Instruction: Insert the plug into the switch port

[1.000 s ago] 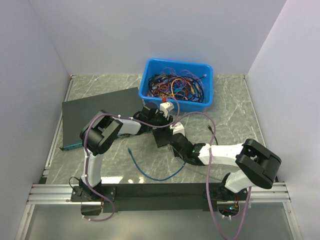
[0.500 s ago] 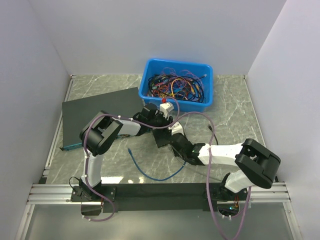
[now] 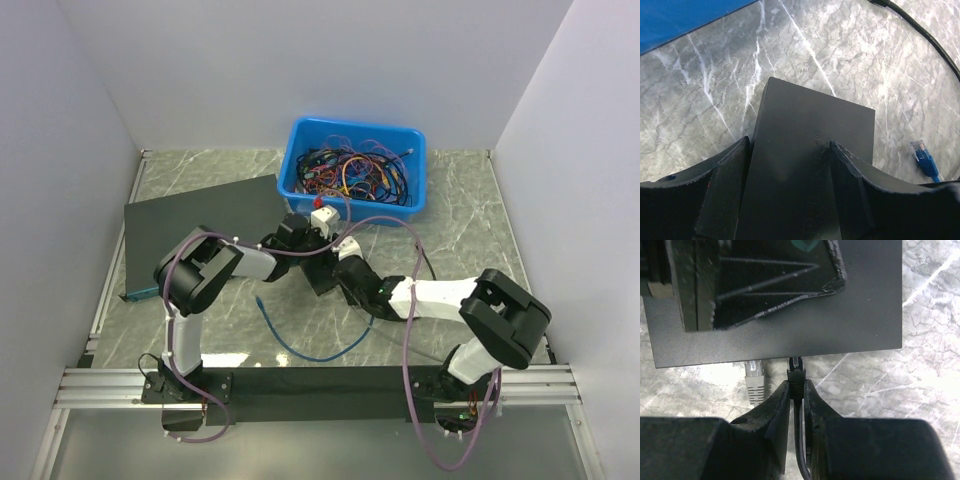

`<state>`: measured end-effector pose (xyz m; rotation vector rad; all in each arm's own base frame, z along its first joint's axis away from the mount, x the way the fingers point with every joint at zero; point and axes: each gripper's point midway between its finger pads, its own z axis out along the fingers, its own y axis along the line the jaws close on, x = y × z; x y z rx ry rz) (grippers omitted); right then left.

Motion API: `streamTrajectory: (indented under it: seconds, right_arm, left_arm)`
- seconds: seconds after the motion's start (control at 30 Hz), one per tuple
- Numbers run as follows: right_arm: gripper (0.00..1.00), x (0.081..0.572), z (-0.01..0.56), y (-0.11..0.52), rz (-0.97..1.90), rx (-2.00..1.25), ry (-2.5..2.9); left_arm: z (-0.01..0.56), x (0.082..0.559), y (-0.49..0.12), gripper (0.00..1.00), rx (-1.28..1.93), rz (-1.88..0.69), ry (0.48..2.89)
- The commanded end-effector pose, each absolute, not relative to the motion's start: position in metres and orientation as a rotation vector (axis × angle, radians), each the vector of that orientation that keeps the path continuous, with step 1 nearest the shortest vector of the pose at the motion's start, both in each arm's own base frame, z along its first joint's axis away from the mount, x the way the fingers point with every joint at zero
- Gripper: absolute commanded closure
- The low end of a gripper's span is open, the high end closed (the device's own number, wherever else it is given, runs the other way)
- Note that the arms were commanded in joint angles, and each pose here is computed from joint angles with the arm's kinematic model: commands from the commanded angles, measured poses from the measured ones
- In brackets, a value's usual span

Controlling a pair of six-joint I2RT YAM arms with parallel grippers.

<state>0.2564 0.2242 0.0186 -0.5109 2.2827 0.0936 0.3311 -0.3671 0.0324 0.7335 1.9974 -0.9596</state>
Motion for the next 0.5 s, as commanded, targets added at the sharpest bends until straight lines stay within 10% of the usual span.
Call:
streamTrajectory:
  seconds: [0.0, 0.47]
  right_arm:
    - [1.0, 0.365, 0.168, 0.283, 0.359, -0.119, 1.764]
    - [1.0, 0.344, 0.155, 0.266, 0.367, -0.14, 1.786]
  left_arm:
    - [-0.01, 0.105, -0.386, 0.35, 1.21, -1.54, 2.383]
    - [-0.01, 0.122, -0.396, 0.34, 1.3, -1.477, 2.369]
